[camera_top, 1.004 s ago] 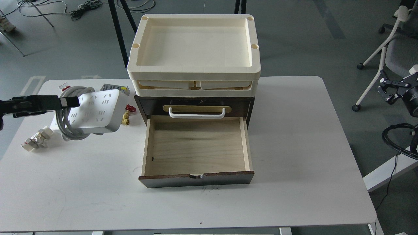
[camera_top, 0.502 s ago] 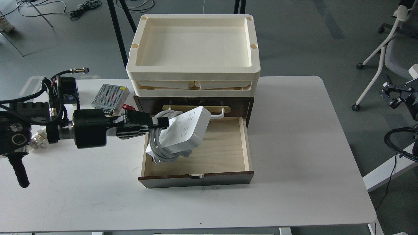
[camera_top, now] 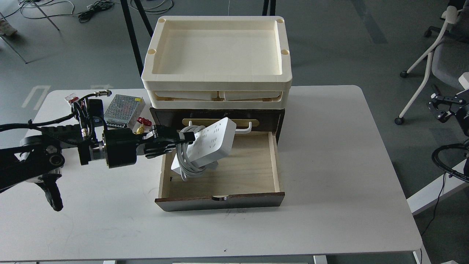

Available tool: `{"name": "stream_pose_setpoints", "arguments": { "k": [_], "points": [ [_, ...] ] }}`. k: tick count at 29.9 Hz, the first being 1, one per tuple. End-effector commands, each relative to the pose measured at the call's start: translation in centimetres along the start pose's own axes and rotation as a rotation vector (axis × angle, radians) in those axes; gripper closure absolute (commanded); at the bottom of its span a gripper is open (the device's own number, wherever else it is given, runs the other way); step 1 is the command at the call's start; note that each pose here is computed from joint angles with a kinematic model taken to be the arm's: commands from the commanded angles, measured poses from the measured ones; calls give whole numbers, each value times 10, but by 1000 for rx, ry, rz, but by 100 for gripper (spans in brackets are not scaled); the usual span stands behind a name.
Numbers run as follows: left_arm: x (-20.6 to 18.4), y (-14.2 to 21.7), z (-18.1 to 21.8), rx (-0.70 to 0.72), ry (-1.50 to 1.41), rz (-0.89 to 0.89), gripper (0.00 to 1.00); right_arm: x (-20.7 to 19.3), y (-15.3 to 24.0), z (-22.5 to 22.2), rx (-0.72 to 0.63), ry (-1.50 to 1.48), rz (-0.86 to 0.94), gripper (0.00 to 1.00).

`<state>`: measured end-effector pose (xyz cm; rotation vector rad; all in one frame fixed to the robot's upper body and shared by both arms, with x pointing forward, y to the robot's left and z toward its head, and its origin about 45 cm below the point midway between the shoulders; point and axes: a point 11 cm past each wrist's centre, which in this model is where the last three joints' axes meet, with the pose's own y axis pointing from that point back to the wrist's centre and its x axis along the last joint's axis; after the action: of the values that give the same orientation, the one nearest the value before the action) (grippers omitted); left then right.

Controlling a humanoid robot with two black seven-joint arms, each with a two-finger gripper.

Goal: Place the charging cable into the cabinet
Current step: 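Carry the power strip over the open drawer with the left gripper, then lower the power strip into the drawer and open the left gripper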

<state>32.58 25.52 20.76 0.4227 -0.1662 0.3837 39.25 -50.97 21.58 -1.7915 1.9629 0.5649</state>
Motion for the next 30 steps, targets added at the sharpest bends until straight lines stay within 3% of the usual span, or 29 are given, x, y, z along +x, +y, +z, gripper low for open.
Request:
{"name": "stream_pose_setpoints", "arguments": {
  "k": [1,13,28,30],
  "points": [
    [-3,-9,-4,-5,11,-8,100,2,1,-2,2,4,4,0],
    [-20,-38,-40,26,73,3,100,10,6,-3,0,14,25,0],
    [-36,-39,-83,142,-18,13,100,15,10,1,-11,15,35,0],
    [-37,-39,-83,140,-19,11,96,15,11,1,-12,15,36,0]
  ]
}}
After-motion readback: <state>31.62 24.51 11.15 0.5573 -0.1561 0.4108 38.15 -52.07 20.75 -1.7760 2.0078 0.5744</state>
